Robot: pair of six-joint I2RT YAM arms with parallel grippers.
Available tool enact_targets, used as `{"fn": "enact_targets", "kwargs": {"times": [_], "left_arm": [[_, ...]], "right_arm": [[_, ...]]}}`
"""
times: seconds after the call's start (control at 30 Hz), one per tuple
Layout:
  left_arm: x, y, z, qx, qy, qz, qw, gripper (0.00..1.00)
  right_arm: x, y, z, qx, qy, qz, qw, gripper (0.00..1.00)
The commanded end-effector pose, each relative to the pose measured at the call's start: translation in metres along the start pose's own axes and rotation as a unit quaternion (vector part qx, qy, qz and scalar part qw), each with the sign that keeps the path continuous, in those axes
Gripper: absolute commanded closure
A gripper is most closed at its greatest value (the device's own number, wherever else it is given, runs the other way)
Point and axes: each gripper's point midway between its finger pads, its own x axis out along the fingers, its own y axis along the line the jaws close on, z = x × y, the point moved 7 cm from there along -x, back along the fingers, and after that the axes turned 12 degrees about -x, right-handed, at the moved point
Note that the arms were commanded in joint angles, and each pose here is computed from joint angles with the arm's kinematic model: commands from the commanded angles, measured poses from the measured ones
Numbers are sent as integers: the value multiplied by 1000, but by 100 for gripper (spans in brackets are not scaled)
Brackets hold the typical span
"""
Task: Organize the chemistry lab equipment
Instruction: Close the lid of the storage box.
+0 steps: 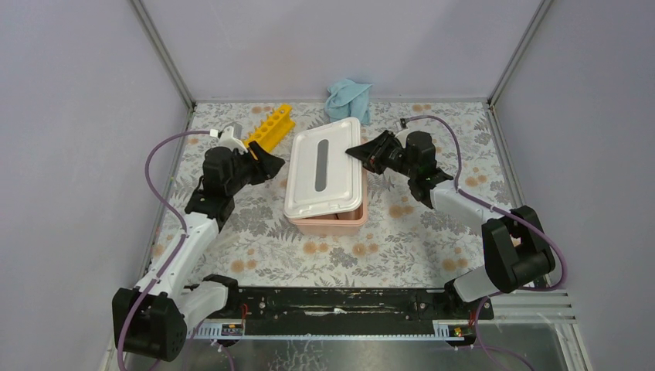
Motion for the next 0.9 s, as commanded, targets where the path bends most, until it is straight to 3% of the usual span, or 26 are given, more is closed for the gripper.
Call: {"fn": "enact_targets", "kwargs": {"times": [0.0, 0.37, 0.87], "left_arm": [[-2, 7, 1, -5, -10, 10, 1000, 45], [9, 20, -14, -22, 34, 22, 999, 60], [16, 29, -26, -26, 69, 24, 997, 68]], "right_arm": [[-9, 7, 12, -36, -28, 16, 999, 100], [-12, -7, 7, -29, -17, 5, 999, 98], [-17, -22, -5, -23, -3, -6, 1000, 97]]}}
